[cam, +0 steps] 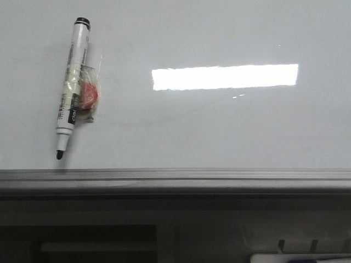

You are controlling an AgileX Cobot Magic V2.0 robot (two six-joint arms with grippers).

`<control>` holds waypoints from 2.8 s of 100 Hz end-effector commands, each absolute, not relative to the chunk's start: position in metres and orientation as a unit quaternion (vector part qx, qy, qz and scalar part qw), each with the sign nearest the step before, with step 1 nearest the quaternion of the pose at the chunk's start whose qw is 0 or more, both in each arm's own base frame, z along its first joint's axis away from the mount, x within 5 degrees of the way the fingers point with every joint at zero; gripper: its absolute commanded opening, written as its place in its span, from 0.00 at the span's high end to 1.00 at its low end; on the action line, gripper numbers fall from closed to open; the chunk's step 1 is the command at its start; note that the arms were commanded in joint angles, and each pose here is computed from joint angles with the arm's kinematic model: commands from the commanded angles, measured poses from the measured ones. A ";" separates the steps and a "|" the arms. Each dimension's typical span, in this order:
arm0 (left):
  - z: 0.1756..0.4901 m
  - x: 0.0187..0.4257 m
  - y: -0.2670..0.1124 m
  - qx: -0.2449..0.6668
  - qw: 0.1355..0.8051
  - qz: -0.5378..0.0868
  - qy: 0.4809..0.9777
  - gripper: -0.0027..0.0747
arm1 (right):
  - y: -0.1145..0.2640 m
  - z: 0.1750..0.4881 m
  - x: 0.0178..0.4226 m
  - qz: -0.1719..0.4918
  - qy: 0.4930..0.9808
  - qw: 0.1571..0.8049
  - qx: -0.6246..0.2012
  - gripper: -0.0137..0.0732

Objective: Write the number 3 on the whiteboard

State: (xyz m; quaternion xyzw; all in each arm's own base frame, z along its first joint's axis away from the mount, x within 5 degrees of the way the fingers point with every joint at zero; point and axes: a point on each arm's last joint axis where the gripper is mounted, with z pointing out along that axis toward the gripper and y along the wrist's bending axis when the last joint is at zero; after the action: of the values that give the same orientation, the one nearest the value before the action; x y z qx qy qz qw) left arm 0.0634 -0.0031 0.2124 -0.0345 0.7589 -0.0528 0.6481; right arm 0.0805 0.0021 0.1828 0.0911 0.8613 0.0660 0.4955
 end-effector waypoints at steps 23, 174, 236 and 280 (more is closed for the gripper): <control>0.255 0.082 -0.004 -0.081 0.654 -0.100 0.745 0.99 | 0.005 0.244 0.099 0.102 0.828 0.541 0.102 0.91; 0.233 0.127 -0.133 0.252 0.575 -0.212 0.749 0.36 | 0.006 0.243 0.098 0.109 0.834 0.531 0.104 0.91; 0.215 0.139 -0.153 0.180 0.482 -0.246 0.822 0.89 | 0.006 0.242 0.098 0.110 0.837 0.526 0.102 0.91; 0.214 0.131 -0.158 0.305 0.482 -0.223 0.791 0.99 | 0.040 0.286 0.091 0.153 0.805 0.557 -0.136 0.91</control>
State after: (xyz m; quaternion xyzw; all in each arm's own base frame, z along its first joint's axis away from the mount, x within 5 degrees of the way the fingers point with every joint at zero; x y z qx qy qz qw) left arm 0.1299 -0.1542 0.2031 0.2741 0.8203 -0.2241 0.4491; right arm 0.0882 0.0339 0.2564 -0.0843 0.8449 0.1508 0.5062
